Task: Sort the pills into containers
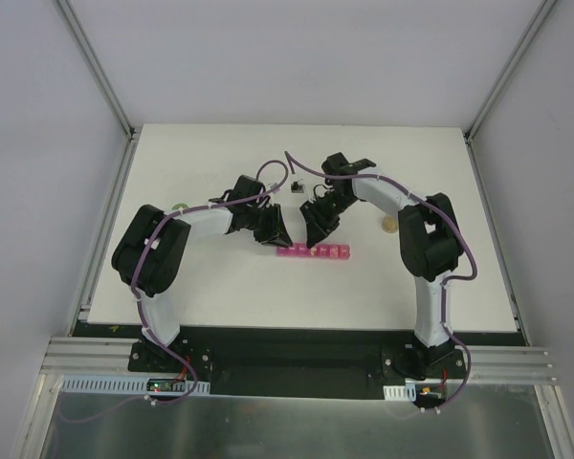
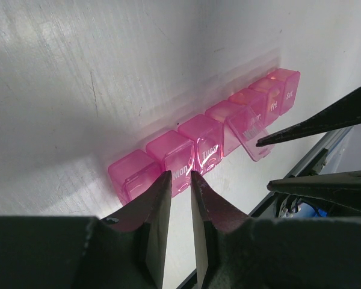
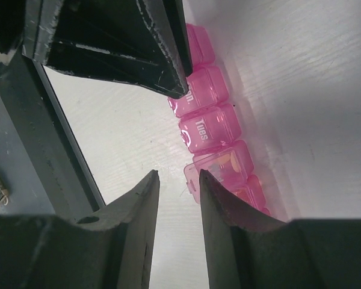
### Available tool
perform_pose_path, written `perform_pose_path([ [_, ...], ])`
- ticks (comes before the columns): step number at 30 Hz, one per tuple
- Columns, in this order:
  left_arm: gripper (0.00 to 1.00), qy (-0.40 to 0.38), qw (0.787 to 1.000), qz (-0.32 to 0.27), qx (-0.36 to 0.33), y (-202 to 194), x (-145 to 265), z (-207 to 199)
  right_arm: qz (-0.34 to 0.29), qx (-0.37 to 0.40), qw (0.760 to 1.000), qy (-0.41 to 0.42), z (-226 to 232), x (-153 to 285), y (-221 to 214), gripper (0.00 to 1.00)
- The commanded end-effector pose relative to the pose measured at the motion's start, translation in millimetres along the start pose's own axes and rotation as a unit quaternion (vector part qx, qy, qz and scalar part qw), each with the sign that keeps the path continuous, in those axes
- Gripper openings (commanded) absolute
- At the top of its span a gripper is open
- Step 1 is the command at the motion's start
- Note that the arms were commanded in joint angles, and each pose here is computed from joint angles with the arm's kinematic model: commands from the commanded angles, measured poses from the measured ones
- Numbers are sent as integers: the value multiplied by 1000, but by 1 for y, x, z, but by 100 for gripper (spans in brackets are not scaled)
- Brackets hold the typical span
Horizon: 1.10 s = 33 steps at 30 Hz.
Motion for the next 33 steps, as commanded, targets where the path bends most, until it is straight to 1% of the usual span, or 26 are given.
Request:
perform_pose_path([
  [1,20,50,998,25,19,-17,-2,29,22,-24,999,10,3,-4,-13,36],
  [9,20,49,998,24,20,-16,-2,29,32,-30,999,13,2,-6,-19,33],
  [13,20,49,998,25,20,-17,-3,29,41,-32,999,3,-2,-10,-22,27],
  [19,20,50,998,24,20,-17,-2,29,47,-39,998,-24,-13,-15,-23,18],
  [22,20,50,998,24,19,-17,-1,29,54,-39,997,-36,-18,-18,-26,16],
  [33,20,49,998,24,22,-19,0,29,85,-24,989,-120,-34,-29,-34,10],
])
Point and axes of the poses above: each gripper's point midway between its finger pads, its own x axis back along the fingers, its own z axis along the line the jaws close on, y = z × x, the point moved 1 cm from there along x, back along the fingers, and after that the axes turned 6 degrees about -x, right-handed, at the moved point
